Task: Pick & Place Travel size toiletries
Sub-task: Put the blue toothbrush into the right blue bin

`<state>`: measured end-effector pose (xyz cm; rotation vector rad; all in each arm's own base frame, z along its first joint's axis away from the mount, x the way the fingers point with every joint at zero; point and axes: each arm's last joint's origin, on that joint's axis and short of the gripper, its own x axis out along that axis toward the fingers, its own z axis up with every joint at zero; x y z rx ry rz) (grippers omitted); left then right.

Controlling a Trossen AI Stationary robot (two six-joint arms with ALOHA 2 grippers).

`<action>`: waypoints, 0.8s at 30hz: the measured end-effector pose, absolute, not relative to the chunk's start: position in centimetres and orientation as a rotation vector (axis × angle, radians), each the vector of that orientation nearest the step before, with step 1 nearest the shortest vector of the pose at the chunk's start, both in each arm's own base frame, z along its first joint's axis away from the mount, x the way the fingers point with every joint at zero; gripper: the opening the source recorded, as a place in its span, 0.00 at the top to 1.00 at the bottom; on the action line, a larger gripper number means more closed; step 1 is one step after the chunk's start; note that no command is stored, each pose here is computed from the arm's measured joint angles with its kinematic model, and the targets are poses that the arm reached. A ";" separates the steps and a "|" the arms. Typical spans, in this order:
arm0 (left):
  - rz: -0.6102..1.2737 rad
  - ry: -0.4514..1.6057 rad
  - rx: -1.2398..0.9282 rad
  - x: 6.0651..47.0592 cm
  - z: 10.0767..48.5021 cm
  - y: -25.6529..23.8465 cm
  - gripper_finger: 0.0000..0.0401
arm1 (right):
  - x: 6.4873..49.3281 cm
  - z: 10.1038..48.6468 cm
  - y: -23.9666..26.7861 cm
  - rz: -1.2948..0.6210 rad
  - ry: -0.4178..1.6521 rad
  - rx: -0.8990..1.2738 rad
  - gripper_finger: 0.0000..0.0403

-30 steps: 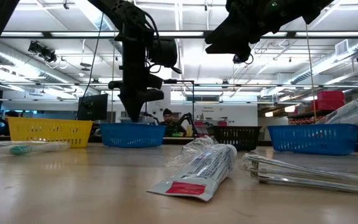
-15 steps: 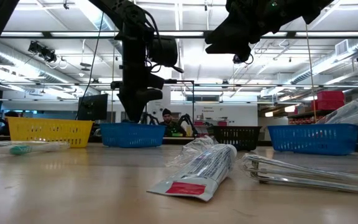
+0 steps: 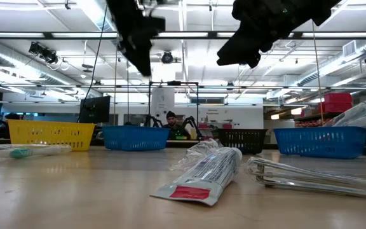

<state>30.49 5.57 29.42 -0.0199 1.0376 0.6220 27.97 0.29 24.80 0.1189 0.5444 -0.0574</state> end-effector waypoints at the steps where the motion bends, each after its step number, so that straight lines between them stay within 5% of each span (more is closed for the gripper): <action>1: 0.591 1.020 0.020 30.0 30.1 5.1 0.68 | 27.9 24.7 0.3 -0.041 0.553 0.108 0.63; 7: 0.434 0.869 0.040 28.2 30.8 2.2 0.72 | 28.5 24.5 1.1 0.145 0.534 0.035 0.61; 16: 0.123 0.650 -0.142 27.2 23.4 -1.3 0.74 | 31.2 22.0 3.6 0.374 0.465 -0.049 0.58; 24: 0.092 0.501 -0.189 26.4 20.3 -1.6 0.74 | 33.0 16.0 4.7 0.405 0.644 -0.076 0.48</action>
